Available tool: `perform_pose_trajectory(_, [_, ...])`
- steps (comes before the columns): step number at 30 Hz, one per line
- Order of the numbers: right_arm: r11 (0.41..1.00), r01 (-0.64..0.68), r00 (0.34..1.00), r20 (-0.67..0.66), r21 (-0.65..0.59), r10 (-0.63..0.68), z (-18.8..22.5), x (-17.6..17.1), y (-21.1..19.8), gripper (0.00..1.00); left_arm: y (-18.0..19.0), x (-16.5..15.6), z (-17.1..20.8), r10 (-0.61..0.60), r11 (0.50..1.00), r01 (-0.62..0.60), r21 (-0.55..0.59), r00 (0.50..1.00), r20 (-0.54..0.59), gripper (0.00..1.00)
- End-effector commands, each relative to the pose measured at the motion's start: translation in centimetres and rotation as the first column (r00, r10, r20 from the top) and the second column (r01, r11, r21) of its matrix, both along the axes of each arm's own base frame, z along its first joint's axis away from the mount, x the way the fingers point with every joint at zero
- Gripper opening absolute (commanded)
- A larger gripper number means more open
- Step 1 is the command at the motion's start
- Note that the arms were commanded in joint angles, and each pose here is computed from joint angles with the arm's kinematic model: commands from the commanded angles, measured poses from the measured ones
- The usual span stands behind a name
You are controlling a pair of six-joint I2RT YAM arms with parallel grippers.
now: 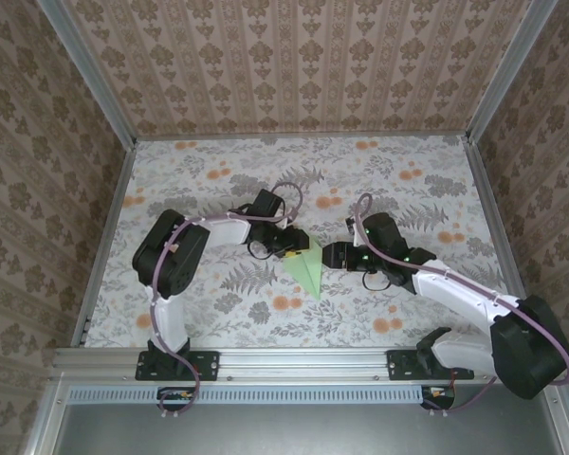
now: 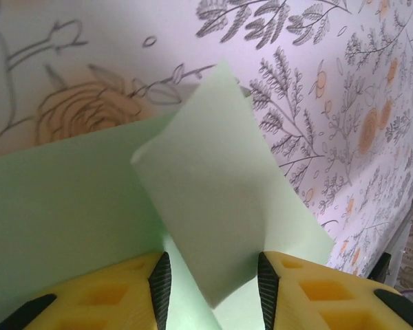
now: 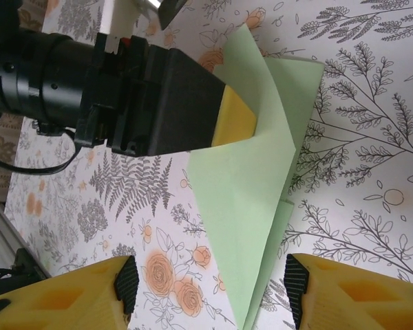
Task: Fold a paper plane with a square sheet of paper (fold left side to right side)
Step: Turn over the paper at the center of the table.
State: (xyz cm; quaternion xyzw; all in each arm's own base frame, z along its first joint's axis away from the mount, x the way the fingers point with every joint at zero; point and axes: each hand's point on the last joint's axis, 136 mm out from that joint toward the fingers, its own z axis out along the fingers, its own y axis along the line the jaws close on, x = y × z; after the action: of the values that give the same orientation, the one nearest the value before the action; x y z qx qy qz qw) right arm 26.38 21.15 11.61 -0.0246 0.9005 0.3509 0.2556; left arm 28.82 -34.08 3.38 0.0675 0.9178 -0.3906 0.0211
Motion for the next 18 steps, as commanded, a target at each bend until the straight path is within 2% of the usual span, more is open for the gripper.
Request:
perform_pose_trajectory(1, [0.999, -0.022, 0.999, -0.04, 0.033, 0.024, -0.2, -1.1, -0.3, 0.63, -1.3, 0.6, 0.7, -0.01, 1.0, 0.011, -0.024, 1.0, 0.007, 0.39])
perform_pose_trajectory(5, [0.996, -0.02, 0.997, -0.071, 0.086, 0.026, -0.5, -1.4, -0.7, 0.67, -1.9, 1.3, 2.0, -0.017, 0.999, 0.019, -0.047, 0.999, 0.045, 0.19])
perform_pose_trajectory(8, [0.988, -0.019, 0.996, -0.079, 0.155, 0.031, -0.1, -1.3, -0.8, 0.82, -1.6, 1.9, 4.4, -0.017, 0.997, 0.025, -0.072, 0.994, 0.105, 0.09])
perform_pose_trajectory(10, [0.98, -0.03, 0.996, -0.076, 0.195, 0.046, 0.3, -1.2, -0.6, 0.96, -0.8, 2.6, 6.7, 0.002, 0.996, 0.012, -0.092, 0.987, 0.158, 0.07])
perform_pose_trajectory(11, [0.976, -0.044, 0.995, -0.073, 0.211, 0.061, 0.5, -1.2, -0.4, 1.0, -0.4, 3.0, 7.8, 0.017, 0.994, 0.002, -0.105, 0.984, 0.179, 0.07])
perform_pose_trajectory(18, [0.901, -0.177, 0.976, -0.045, 0.395, 0.212, 2.8, -1.3, 2.7, 1.0, 2.2, 4.9, 16.5, 0.123, 0.966, -0.052, -0.252, 0.954, 0.274, 0.07])
